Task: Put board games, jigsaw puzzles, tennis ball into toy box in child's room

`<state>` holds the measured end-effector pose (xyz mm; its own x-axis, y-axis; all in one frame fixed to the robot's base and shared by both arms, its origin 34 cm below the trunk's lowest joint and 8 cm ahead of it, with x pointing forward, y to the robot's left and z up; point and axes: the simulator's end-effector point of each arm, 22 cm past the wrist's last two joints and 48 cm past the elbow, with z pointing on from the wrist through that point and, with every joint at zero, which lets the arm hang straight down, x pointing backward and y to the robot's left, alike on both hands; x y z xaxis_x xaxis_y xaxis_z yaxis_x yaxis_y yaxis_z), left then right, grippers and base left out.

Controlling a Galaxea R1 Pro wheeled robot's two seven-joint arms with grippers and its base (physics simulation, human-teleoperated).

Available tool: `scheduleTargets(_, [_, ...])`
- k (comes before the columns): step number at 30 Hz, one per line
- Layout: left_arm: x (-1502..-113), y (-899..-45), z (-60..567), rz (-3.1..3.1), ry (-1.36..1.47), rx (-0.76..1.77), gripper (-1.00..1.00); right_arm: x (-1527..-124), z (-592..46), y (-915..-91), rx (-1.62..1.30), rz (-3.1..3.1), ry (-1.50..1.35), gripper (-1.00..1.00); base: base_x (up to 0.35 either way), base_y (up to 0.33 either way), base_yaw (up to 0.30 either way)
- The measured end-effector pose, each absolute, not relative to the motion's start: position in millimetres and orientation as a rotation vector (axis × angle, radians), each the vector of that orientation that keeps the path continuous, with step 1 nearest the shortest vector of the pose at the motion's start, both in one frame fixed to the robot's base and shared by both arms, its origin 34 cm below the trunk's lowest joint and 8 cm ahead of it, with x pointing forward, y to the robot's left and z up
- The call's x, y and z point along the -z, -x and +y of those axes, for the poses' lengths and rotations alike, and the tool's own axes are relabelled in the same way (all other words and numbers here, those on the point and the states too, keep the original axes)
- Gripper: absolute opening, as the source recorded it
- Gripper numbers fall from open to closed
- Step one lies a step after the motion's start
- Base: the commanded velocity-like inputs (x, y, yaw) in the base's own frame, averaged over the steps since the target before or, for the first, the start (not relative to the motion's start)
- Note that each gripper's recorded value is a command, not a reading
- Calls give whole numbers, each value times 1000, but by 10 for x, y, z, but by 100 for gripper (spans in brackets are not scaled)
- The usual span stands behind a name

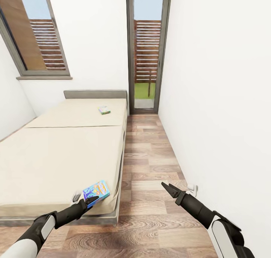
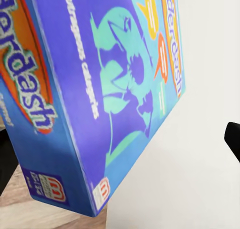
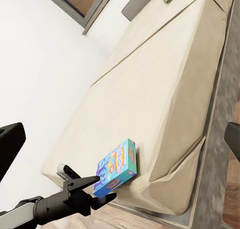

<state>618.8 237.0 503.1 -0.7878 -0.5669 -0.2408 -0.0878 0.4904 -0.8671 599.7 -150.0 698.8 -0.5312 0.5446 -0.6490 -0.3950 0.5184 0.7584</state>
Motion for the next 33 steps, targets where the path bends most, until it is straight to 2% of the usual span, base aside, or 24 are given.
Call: scheduleTargets(33, [-5005, -6144, 2333, 2252, 544, 1275, 100, -6989, -1498, -5996, -1191, 1770, -125, 100, 8, 33, 0])
